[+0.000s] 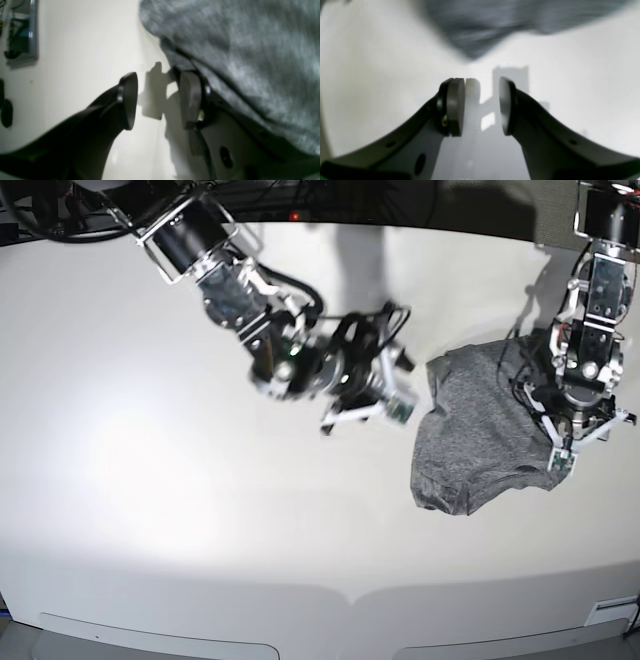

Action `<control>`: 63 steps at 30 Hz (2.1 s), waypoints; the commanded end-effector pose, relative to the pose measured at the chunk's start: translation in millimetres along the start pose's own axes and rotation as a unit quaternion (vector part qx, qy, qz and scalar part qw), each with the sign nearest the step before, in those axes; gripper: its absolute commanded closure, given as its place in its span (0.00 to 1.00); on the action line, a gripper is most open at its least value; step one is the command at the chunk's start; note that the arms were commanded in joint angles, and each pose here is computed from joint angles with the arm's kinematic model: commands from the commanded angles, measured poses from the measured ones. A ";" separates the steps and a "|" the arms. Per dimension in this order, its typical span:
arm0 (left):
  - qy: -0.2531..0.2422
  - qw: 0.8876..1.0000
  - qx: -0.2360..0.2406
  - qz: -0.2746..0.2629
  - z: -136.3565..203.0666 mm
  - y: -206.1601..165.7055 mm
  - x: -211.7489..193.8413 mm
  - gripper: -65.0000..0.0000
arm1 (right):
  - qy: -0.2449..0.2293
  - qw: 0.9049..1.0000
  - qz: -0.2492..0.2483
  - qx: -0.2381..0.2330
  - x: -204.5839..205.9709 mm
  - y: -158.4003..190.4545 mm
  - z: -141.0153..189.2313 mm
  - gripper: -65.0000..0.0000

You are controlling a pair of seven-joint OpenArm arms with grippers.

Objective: Fold the T-shirt properly
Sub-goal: 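Fold the lifted edge with the left gripper back over the shirt, then press and smooth the folded shirt with the left gripper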

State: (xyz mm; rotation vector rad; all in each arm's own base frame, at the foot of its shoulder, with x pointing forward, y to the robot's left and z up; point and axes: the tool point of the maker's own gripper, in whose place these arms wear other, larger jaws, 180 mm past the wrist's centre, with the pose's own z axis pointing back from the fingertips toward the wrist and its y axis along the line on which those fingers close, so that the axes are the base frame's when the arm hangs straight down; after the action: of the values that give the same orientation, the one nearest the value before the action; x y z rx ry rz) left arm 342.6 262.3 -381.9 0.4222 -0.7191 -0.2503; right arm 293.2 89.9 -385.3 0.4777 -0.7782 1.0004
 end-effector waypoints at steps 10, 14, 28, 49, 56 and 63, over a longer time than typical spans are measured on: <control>-0.043 0.987 -0.068 0.142 10.2 -25.4 34.1 0.59 | -0.077 0.982 -0.097 -0.142 14.4 -113.3 60.9 0.64; -0.101 0.975 -0.145 0.134 22.2 -77.0 63.5 0.59 | -0.079 0.980 -0.116 -0.143 11.4 -118.1 65.4 0.64; -0.158 0.980 -0.093 0.078 9.9 -73.1 61.8 0.59 | -0.055 0.981 -0.123 -0.138 -2.3 -117.7 67.5 0.64; 0.018 0.952 -0.249 0.175 -1.6 -207.6 -51.6 0.59 | -0.050 0.981 -0.122 -0.139 -4.2 -117.8 67.4 0.64; 0.060 0.940 -0.284 0.181 15.8 -241.7 -58.0 0.59 | -0.050 0.981 -0.122 -0.139 -4.2 -117.9 67.5 0.64; 0.064 0.937 -0.298 0.172 40.0 -242.2 -58.3 0.59 | -0.043 0.981 -0.108 -0.158 -13.1 -133.0 80.4 0.64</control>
State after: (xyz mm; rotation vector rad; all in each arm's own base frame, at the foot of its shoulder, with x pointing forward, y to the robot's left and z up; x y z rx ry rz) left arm 312.1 70.1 -453.7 -0.2257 -0.8383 -0.0814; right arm 364.0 -35.8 -365.7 0.3249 -0.8551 0.6380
